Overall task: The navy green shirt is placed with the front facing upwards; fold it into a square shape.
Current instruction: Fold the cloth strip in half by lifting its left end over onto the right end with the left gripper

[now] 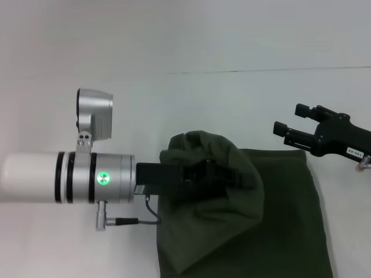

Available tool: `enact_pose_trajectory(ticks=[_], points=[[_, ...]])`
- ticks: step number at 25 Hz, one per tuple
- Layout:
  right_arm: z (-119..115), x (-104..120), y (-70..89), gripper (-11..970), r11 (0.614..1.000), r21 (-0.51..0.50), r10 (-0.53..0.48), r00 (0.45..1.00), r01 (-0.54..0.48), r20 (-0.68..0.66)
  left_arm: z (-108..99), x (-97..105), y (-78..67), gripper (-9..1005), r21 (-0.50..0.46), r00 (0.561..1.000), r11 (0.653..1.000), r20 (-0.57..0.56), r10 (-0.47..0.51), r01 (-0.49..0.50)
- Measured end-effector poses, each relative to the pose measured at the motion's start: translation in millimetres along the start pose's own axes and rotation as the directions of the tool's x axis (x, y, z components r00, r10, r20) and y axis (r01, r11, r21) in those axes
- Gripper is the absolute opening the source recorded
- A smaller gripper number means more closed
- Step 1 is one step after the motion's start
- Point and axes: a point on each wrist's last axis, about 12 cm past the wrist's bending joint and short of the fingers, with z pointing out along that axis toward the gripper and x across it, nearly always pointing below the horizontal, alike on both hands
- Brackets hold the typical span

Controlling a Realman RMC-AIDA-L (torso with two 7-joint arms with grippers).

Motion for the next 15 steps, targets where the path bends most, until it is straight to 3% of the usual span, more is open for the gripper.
enact_pose_trajectory(ticks=[9,15], points=[[3.5,-1.5,0.3,856,1.000,-0.003,-0.002,1.000,0.002,0.001,11.2,15.5,11.2,114,0.043,0.998,0.999,0.058,0.008,-0.011],[3.9,-1.9,0.2,857,1.000,-0.003,-0.003,1.000,0.003,0.001,13.7,21.0,13.3,114,0.079,0.988,0.992,0.128,0.090,-0.101]])
